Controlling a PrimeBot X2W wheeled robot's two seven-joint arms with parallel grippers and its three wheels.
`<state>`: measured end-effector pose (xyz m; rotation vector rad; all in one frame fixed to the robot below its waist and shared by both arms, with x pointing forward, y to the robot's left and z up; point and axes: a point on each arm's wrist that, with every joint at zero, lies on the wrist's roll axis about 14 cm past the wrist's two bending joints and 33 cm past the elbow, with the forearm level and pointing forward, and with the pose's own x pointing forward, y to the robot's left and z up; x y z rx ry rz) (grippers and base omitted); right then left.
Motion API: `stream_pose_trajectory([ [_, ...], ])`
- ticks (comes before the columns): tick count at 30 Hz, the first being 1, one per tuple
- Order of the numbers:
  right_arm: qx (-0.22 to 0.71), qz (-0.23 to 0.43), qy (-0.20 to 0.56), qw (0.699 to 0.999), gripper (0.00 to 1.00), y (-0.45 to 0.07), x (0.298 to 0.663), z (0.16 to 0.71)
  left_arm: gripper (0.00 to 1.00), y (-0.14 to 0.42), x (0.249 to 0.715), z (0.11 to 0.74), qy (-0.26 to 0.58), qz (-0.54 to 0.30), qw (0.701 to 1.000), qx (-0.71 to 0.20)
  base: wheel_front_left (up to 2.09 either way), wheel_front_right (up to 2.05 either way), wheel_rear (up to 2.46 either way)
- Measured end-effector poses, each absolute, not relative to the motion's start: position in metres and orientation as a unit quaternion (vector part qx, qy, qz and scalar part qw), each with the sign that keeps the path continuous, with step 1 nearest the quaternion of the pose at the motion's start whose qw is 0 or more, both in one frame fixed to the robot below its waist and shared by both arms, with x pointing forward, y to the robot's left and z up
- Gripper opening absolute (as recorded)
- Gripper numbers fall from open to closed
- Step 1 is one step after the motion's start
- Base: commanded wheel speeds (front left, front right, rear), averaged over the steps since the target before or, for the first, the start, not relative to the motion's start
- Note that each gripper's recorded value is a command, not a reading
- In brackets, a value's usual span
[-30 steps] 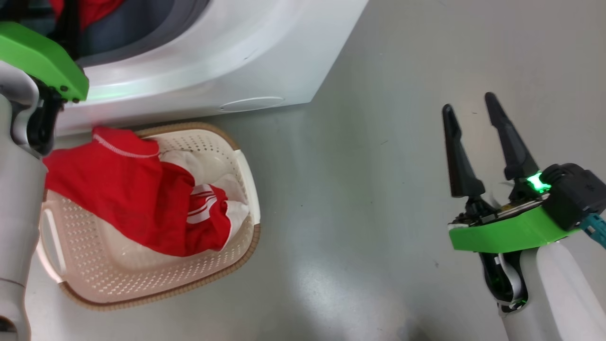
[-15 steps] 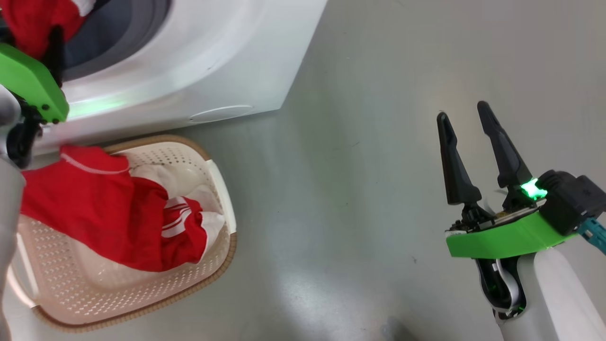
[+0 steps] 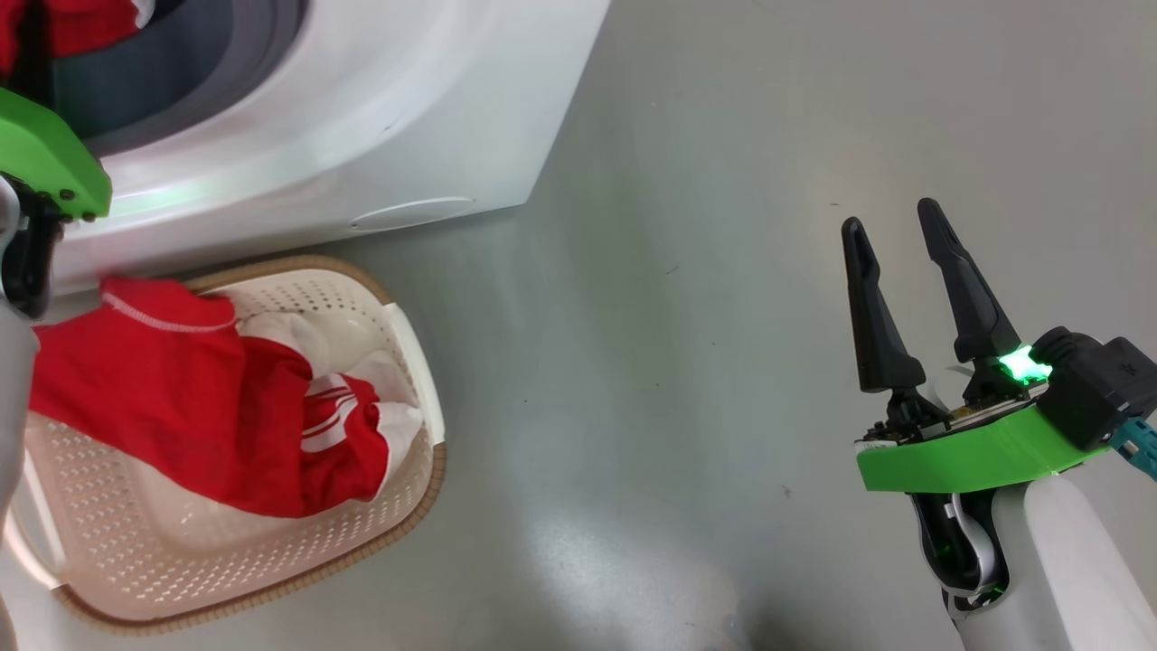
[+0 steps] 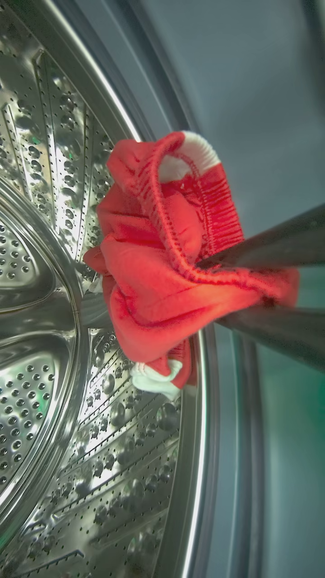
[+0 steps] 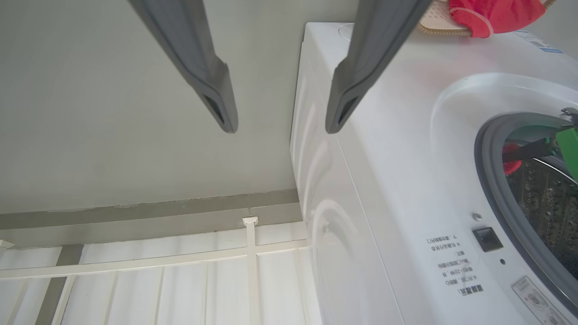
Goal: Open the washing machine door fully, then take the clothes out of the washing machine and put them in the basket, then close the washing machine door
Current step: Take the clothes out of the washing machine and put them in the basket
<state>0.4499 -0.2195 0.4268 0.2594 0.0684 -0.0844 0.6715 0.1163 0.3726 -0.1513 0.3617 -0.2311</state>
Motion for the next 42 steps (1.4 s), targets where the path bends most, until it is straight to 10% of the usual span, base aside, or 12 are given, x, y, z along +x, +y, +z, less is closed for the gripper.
stream_pose_trajectory([
  [42, 0.146, 0.004, -0.048, 0.988, 1.0, -0.191, 0.435, 0.498, 0.0, 0.169, 0.53, 0.565, -0.149, -0.063, 0.981, -0.108, 0.0, 0.0, 0.0],
])
